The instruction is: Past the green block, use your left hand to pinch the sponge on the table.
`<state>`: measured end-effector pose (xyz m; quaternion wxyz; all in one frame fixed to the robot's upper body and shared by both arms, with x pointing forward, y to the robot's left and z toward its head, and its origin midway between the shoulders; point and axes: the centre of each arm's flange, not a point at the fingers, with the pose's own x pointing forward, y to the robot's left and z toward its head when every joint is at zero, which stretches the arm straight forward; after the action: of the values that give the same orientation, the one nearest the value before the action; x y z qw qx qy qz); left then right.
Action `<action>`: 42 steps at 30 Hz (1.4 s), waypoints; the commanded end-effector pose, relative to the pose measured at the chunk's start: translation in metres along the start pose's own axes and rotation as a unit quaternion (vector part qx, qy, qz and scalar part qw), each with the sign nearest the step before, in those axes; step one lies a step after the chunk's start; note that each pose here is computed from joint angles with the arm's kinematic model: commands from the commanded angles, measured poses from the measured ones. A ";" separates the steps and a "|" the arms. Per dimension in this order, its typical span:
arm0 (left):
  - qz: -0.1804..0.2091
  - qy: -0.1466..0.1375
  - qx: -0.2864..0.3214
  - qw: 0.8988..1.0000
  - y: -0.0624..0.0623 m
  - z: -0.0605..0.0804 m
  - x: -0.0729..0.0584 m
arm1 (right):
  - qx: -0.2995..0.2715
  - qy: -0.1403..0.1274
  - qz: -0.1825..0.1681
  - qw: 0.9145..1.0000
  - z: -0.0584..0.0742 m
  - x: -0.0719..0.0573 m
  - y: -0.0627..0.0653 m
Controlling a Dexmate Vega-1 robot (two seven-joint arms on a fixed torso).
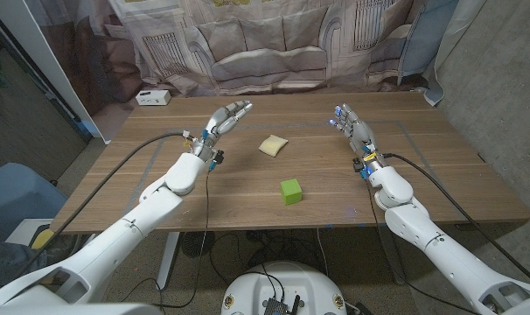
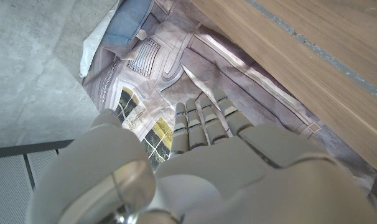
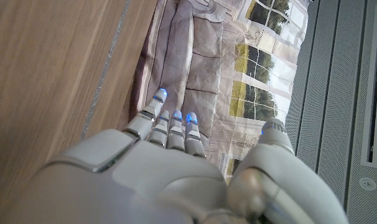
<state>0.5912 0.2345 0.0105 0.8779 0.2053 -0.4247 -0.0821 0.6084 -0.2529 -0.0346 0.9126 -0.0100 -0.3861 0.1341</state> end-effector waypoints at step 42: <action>0.048 0.049 -0.172 0.983 0.023 -0.066 -0.032 | 0.012 0.065 0.012 0.998 -0.031 0.016 -0.011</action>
<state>0.6154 0.2820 -0.0332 0.9166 0.0414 -0.3821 -0.1100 0.6388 -0.2541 -0.0406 0.9301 -0.0127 -0.3345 0.1513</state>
